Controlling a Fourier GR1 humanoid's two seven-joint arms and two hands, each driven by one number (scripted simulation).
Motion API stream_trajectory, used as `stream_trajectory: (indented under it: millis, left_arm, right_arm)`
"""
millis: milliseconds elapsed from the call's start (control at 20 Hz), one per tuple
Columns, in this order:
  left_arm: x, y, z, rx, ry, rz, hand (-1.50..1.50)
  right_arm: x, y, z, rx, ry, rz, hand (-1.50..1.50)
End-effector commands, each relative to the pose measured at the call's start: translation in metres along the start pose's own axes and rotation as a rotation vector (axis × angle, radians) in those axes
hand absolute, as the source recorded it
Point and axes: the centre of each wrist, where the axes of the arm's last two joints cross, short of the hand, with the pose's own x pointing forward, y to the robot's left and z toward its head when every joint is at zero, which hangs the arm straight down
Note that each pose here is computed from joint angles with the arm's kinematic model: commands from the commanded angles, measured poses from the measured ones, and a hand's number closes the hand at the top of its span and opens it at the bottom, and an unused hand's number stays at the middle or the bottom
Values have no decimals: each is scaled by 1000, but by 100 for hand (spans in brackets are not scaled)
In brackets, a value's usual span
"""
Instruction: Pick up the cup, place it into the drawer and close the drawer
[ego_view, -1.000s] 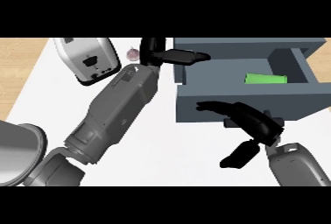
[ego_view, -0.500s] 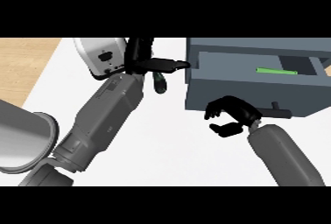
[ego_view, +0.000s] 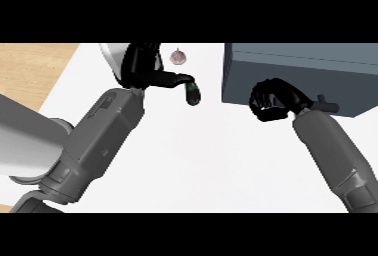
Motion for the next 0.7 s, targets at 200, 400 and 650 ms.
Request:
stream_trajectory:
  millis: [200,400,650]
  left_arm:
    - [3,20,12,-37,6,5,-150]
    - [3,32,17,-31,9,2,-150]
    - [5,29,16,-60,11,13,-150]
  right_arm:
    - [2,-76,2,-204,39,-42,150]
    - [7,-96,5,-223,30,-57,150]
    - [14,-107,7,-222,-5,-94,150]
